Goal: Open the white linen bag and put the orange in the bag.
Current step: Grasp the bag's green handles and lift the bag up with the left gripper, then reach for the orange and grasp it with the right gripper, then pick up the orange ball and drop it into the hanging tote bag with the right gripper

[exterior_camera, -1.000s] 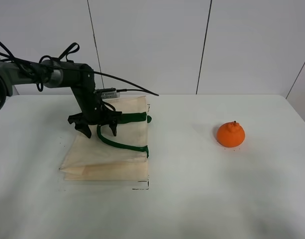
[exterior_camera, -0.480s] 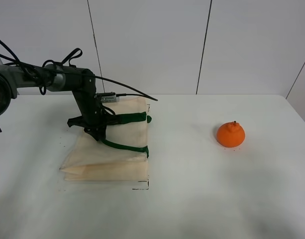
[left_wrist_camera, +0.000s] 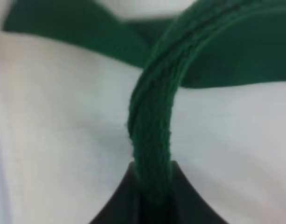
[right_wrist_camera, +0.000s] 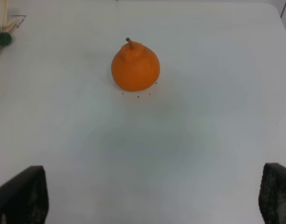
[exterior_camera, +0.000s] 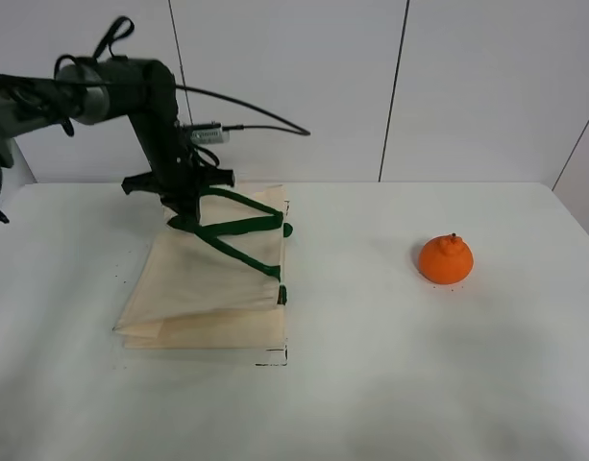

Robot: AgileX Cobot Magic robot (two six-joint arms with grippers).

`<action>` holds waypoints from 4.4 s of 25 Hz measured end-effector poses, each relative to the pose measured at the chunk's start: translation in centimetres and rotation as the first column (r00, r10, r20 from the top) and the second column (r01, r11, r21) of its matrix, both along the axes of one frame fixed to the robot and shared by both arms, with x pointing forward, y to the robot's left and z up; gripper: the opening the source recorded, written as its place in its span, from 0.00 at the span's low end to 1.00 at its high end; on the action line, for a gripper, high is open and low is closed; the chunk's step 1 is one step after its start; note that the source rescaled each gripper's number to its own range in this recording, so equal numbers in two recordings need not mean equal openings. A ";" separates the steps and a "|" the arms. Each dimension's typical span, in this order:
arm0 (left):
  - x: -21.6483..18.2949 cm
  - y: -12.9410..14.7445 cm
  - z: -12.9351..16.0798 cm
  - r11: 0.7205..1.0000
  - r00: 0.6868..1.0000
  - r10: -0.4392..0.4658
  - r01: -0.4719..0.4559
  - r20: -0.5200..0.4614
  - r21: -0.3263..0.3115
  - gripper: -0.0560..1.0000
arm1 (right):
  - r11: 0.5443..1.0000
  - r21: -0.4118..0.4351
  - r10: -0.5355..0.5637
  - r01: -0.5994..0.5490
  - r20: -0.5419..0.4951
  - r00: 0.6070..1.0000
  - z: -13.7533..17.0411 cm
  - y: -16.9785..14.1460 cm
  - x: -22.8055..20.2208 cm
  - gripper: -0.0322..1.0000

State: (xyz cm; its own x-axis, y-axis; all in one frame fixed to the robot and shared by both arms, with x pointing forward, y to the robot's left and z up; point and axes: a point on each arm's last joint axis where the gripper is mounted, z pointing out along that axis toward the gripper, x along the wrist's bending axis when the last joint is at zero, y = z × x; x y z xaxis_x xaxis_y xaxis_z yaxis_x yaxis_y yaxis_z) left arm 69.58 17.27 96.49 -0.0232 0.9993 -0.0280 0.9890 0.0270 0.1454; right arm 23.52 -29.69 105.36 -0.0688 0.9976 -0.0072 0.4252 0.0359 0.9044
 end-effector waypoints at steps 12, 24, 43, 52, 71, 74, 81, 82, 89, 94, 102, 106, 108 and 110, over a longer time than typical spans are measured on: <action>-4.2 0.7 16.9 0.990 0.951 -0.036 0.075 0.306 -0.116 0.06 | 1.000 0.000 0.000 0.000 0.000 1.000 0.0 0.0 0.0 1.00; -7.5 1.4 22.2 0.983 0.908 -0.039 0.110 0.417 -0.149 0.06 | 1.000 -0.009 -0.003 0.002 -0.221 0.975 2.9 0.3 7.7 1.00; -7.6 1.3 22.3 0.982 0.907 -0.048 0.119 0.419 -0.146 0.06 | 0.997 -0.026 0.020 -0.067 -0.793 0.609 -3.7 2.7 41.7 1.00; -7.6 1.3 22.3 0.982 0.907 -0.048 0.120 0.419 -0.146 0.06 | 0.996 -0.022 0.027 -0.086 -0.846 0.533 -9.2 4.6 43.7 1.00; -7.6 1.3 22.3 0.982 0.905 -0.056 0.127 0.421 -0.142 0.06 | 0.995 -0.053 0.001 -0.088 -0.849 0.528 -15.2 4.5 45.4 0.50; -7.6 1.3 22.3 0.981 0.905 -0.056 0.127 0.421 -0.143 0.06 | 0.995 -0.049 0.005 -0.085 -0.839 0.544 -14.5 4.5 45.5 0.03; -7.9 1.3 22.7 0.981 0.901 -0.055 0.129 0.430 -0.145 0.06 | 0.997 0.044 0.079 -0.071 -0.767 0.637 -8.2 5.5 46.8 0.04; -7.9 1.3 22.7 0.981 0.901 -0.055 0.129 0.430 -0.145 0.06 | 0.994 0.084 0.110 -0.071 -0.741 0.662 -6.5 5.8 47.0 0.04; -8.7 1.6 23.8 0.980 0.888 -0.058 0.138 0.456 -0.145 0.06 | 0.916 0.347 0.364 -0.202 -0.502 0.785 3.7 9.8 47.3 0.04; -8.7 1.6 23.8 0.980 0.888 -0.058 0.139 0.455 -0.146 0.06 | 0.872 0.393 0.459 -0.291 -0.453 0.764 4.6 14.5 46.3 0.04; -8.7 1.6 23.8 0.980 0.888 -0.058 0.139 0.455 -0.146 0.06 | 0.787 0.433 0.604 -0.440 -0.397 0.691 3.0 25.1 43.4 0.04; -8.7 1.6 23.8 0.980 0.888 -0.058 0.139 0.455 -0.146 0.06 | 0.778 0.442 0.622 -0.447 -0.438 0.649 -0.6 28.4 43.1 0.04; -8.7 1.6 23.8 0.980 0.888 -0.058 0.139 0.455 -0.146 0.06 | 0.781 0.449 0.618 -0.433 -0.465 0.634 -2.3 28.9 43.4 0.04; -8.7 1.6 23.8 0.980 0.888 -0.058 0.139 0.455 -0.146 0.06 | 0.779 0.470 0.620 -0.415 -0.479 0.621 -3.6 29.2 43.6 0.04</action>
State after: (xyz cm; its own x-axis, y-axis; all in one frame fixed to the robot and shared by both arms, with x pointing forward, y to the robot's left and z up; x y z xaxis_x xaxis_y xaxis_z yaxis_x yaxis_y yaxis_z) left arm 60.86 18.84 120.27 0.1301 0.9748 -0.1810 0.8187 -0.0027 0.5742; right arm 67.17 -0.51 101.77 -0.4615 0.7352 0.4965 0.8505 0.2074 0.4834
